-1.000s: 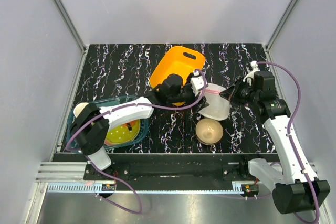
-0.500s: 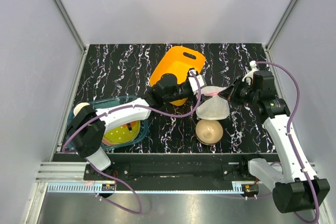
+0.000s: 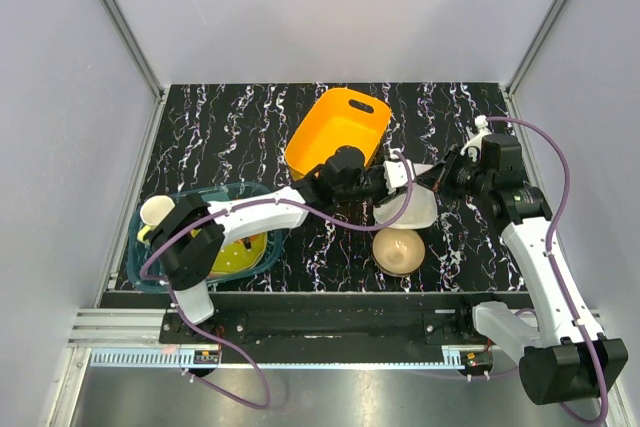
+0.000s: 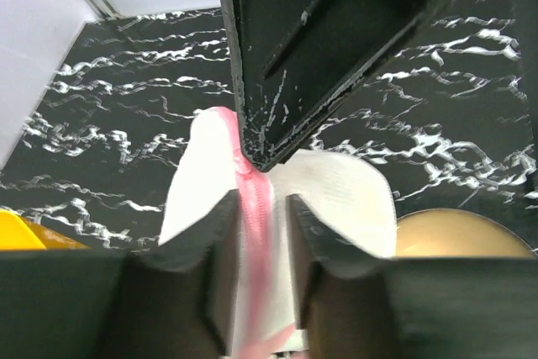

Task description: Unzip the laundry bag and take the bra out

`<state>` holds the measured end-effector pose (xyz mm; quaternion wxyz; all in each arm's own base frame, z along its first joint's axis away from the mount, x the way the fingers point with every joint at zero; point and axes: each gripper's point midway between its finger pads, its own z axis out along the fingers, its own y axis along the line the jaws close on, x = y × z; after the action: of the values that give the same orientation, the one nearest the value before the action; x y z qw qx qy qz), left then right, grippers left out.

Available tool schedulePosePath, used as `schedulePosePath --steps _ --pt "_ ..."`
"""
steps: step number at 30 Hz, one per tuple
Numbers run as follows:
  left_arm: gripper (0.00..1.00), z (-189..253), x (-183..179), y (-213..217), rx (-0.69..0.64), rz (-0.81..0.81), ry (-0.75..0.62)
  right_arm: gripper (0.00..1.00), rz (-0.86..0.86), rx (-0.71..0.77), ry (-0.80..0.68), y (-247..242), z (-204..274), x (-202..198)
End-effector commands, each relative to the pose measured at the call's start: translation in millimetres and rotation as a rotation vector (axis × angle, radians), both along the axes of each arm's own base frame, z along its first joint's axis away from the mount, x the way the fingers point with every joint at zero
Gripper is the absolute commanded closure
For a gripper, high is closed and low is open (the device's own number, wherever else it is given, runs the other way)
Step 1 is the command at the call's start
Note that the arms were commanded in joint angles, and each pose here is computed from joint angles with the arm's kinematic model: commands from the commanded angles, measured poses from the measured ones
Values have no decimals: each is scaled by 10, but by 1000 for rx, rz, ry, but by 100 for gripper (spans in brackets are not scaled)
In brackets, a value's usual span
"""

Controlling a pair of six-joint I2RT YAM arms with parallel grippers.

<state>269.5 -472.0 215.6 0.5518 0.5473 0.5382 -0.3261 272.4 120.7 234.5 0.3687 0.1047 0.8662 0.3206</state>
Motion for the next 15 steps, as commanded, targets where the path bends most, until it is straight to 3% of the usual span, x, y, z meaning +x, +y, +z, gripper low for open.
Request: schedulePosePath --steps 1,2,9,15 --pt "87 335 75 -44 -54 6 -72 100 -7 -11 -80 -25 208 94" --pt "100 344 99 -25 -50 21 -78 100 -47 -40 -73 -101 184 125" --pt "100 546 62 274 -94 64 -126 100 -174 -92 -42 -476 1 344" --pt "100 762 -42 552 -182 39 -109 100 -331 26 -32 -815 -226 664"
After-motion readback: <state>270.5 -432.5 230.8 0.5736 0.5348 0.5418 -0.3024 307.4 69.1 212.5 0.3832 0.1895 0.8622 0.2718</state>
